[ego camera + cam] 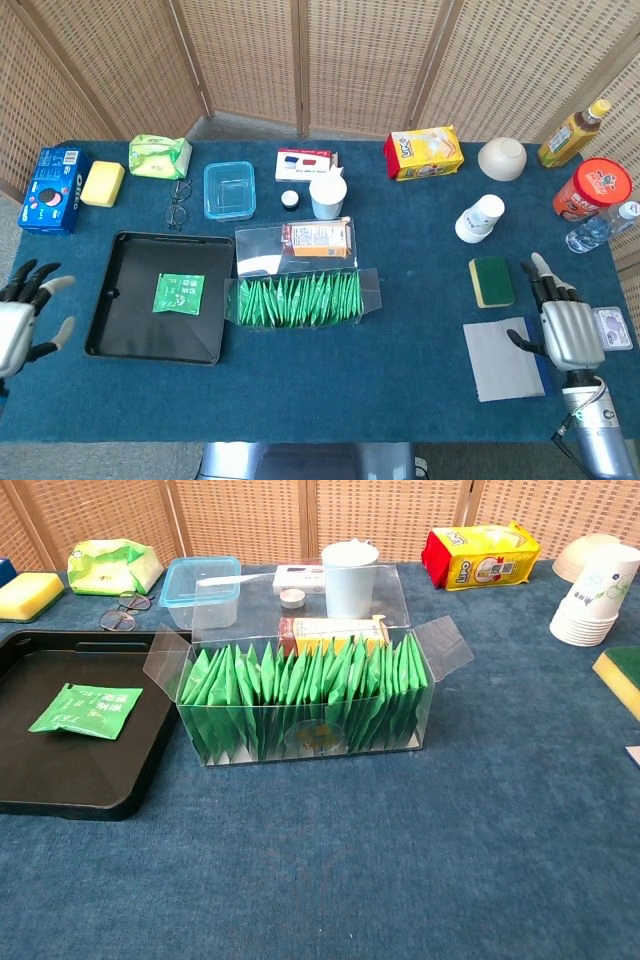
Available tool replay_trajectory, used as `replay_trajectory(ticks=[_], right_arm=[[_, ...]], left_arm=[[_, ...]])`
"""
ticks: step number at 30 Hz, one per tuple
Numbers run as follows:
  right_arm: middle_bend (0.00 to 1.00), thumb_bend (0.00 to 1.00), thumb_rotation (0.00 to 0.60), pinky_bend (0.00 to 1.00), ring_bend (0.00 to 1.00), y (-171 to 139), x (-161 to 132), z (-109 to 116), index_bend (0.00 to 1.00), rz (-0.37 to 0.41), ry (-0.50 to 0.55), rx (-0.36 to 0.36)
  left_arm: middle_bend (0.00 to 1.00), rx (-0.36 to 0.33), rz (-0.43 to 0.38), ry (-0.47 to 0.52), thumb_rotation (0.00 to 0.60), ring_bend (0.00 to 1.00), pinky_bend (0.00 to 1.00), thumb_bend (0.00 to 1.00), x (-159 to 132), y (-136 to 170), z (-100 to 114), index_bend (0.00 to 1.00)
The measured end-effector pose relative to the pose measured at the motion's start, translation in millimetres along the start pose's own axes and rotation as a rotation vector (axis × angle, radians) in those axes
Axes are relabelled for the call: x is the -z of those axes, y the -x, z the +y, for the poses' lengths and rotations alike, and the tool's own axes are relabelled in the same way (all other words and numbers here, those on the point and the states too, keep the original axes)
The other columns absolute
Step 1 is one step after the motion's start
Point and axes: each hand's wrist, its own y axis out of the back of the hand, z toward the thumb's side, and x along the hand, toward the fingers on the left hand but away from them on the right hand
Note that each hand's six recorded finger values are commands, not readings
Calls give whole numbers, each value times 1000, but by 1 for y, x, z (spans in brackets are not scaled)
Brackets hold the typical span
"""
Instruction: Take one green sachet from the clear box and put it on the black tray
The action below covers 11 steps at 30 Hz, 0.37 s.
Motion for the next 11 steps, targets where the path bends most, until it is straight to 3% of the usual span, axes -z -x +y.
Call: replay_trajectory(ticks=[7,11], right_arm=[[8,191,600,217,112,2,-8,-2,0,18,-4,-23],[8,191,600,217,110,2,-9,-2,0,23,-6,-25]], left_arm=[[140,-10,82,32,565,56,239,354,21,42,-3,242],[140,-16,85,47,564,56,239,353,22,46,-5,242]])
